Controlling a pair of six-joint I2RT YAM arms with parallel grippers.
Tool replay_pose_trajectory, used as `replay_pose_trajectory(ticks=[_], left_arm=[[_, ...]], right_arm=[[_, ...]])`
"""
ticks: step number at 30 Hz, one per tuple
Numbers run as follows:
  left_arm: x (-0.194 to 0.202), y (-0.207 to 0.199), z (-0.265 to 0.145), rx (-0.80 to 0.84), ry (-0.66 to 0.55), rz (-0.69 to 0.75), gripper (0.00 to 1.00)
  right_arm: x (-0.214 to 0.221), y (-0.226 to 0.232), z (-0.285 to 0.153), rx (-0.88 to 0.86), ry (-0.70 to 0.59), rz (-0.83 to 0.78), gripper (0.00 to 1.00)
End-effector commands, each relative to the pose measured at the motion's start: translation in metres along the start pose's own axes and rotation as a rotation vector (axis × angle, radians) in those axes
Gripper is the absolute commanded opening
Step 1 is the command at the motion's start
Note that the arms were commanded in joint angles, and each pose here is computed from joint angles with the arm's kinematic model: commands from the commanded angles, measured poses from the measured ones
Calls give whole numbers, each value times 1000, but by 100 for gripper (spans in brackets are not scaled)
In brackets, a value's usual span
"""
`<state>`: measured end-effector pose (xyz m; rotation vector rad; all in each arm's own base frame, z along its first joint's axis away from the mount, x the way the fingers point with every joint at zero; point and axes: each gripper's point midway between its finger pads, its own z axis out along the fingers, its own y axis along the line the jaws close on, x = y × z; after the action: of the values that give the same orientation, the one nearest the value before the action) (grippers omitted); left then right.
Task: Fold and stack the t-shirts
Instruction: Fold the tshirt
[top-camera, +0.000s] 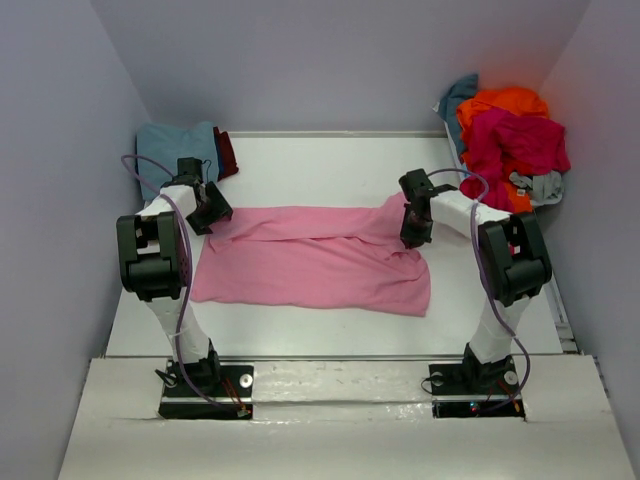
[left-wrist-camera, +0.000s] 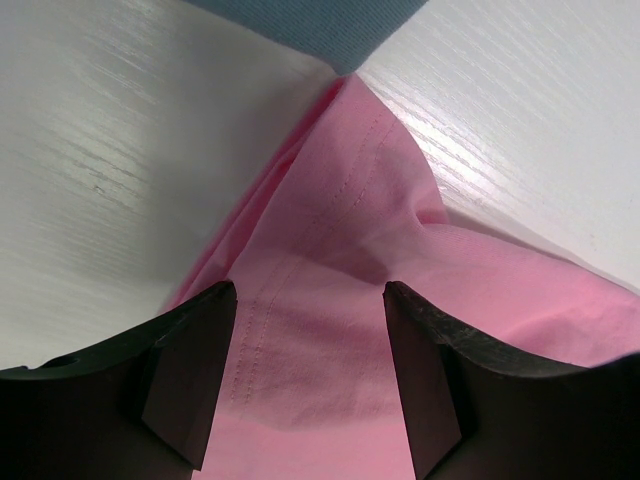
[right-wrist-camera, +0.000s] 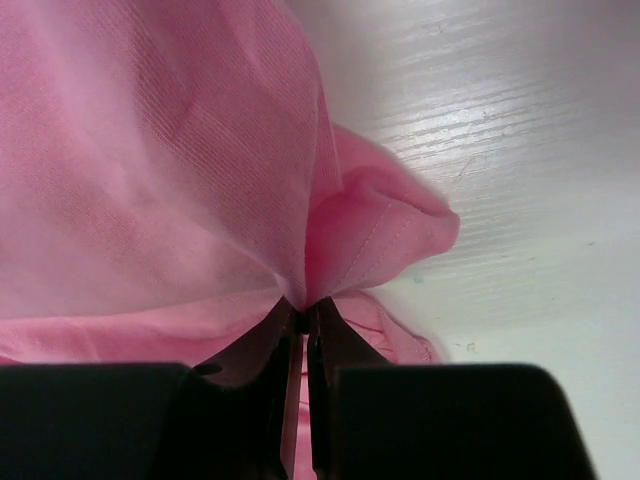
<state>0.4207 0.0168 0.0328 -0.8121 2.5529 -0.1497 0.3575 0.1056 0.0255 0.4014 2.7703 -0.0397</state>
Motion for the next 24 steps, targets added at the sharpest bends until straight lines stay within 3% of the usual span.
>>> replay_pose_trajectory(ticks=[1, 9, 16, 24], left_arm=[[-4, 2, -12, 4, -22, 9, 73], [-4, 3, -12, 2, -22, 11, 73], [-3, 7, -10, -5, -19, 0, 74], [-4, 6, -11, 0, -21, 1, 73]], right_arm=[[-6, 0, -2, 15, -19, -14, 7], [-16, 4, -21, 6, -20, -12, 7], [-49, 13, -76, -32, -85, -15, 7], [-42, 10, -97, -28, -25, -31, 7]])
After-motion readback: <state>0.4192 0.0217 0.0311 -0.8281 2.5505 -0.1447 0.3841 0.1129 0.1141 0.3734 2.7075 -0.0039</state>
